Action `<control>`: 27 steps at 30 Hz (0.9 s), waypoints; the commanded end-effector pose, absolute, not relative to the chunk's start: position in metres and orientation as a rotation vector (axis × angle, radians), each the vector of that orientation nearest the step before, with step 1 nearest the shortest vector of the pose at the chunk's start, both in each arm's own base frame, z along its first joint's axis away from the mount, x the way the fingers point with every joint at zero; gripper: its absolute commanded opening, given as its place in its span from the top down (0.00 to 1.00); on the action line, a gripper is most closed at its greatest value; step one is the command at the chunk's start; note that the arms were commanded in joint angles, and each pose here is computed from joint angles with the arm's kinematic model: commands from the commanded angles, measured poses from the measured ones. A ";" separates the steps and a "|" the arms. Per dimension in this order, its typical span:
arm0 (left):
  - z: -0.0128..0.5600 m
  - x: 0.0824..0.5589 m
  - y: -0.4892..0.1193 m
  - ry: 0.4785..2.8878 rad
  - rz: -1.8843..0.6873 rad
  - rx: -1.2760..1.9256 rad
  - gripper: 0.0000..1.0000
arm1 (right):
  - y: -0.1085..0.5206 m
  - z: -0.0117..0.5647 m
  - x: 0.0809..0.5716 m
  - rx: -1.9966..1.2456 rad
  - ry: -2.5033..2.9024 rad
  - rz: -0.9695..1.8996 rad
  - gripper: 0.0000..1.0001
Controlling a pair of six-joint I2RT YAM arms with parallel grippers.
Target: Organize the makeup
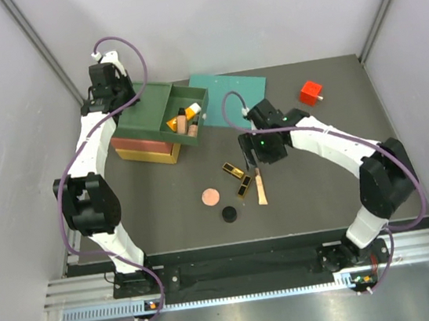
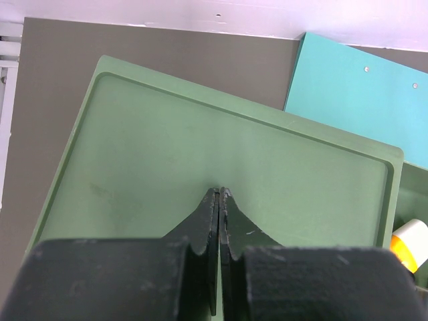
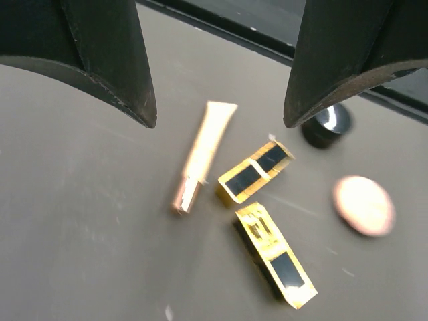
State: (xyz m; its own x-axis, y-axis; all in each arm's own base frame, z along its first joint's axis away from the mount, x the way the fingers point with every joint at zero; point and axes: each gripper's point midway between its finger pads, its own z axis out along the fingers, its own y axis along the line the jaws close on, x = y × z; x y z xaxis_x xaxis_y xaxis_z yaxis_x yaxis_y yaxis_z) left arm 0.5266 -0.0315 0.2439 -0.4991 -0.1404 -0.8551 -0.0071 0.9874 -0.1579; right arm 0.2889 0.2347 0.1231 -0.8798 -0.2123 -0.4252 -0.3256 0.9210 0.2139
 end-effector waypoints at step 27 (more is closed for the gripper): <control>0.113 0.453 -0.023 2.575 -0.084 -0.126 1.00 | 0.232 0.029 0.297 -0.563 2.776 0.270 1.00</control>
